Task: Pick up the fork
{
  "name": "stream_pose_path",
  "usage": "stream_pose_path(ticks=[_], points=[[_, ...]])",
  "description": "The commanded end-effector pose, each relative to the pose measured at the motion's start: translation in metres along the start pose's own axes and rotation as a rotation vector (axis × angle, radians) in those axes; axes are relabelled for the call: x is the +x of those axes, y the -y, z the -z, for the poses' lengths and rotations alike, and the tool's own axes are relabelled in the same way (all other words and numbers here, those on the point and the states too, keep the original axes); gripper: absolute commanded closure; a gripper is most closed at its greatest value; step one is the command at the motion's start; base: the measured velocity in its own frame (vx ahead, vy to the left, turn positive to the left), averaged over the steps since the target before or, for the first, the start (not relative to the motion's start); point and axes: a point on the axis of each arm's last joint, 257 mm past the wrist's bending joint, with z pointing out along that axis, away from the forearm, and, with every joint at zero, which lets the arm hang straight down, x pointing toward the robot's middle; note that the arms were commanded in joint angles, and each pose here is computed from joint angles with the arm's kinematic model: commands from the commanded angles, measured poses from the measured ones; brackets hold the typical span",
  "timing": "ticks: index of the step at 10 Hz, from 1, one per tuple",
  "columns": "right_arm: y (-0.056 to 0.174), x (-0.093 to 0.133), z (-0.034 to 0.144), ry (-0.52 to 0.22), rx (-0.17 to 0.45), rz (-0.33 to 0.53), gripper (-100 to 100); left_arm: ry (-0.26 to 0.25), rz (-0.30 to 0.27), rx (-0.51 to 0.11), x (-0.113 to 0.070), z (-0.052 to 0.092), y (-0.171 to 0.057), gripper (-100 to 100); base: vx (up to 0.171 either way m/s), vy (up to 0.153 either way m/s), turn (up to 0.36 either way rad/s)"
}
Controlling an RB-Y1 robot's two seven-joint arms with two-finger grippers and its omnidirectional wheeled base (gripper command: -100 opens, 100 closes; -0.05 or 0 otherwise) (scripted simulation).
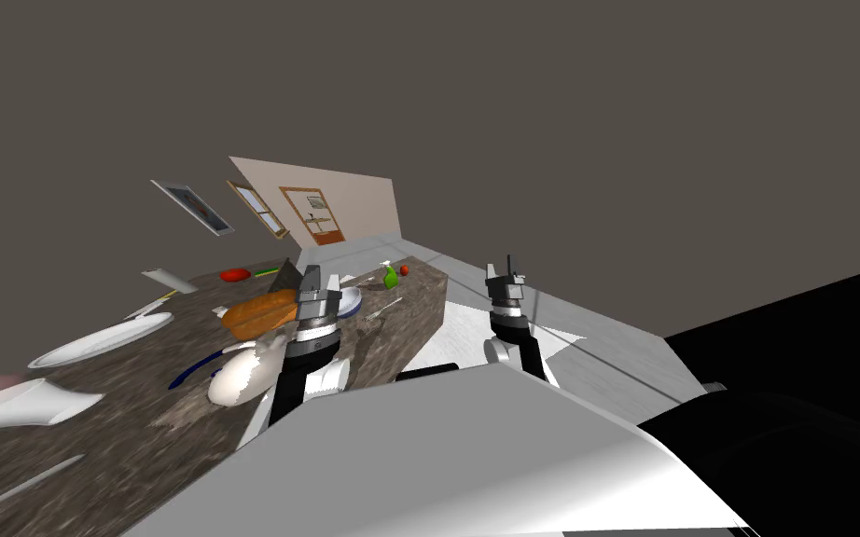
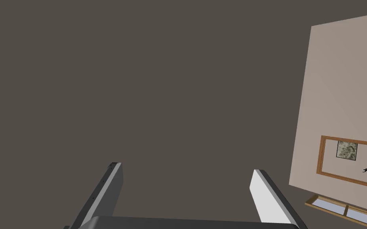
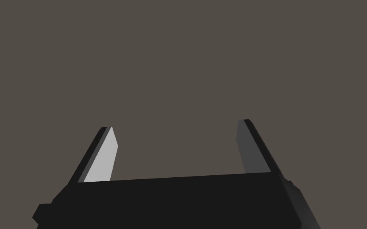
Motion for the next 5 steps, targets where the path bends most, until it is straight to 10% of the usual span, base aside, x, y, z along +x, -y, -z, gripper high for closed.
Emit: stream_pose_path(ticks=[1,5], points=[[0.0,0.0,0.0,0.0,0.0,0.0,0,-0.029,0.005,-0.02,0.002,-0.005,-0.006,-100,0.007,-0.063,-0.041],[0.0,0.0,0.0,0.0,0.0,0.0,0,-0.067,0.024,-0.062,0.004,-0.017,-0.019,-100,0.001,-0.09,-0.024]])
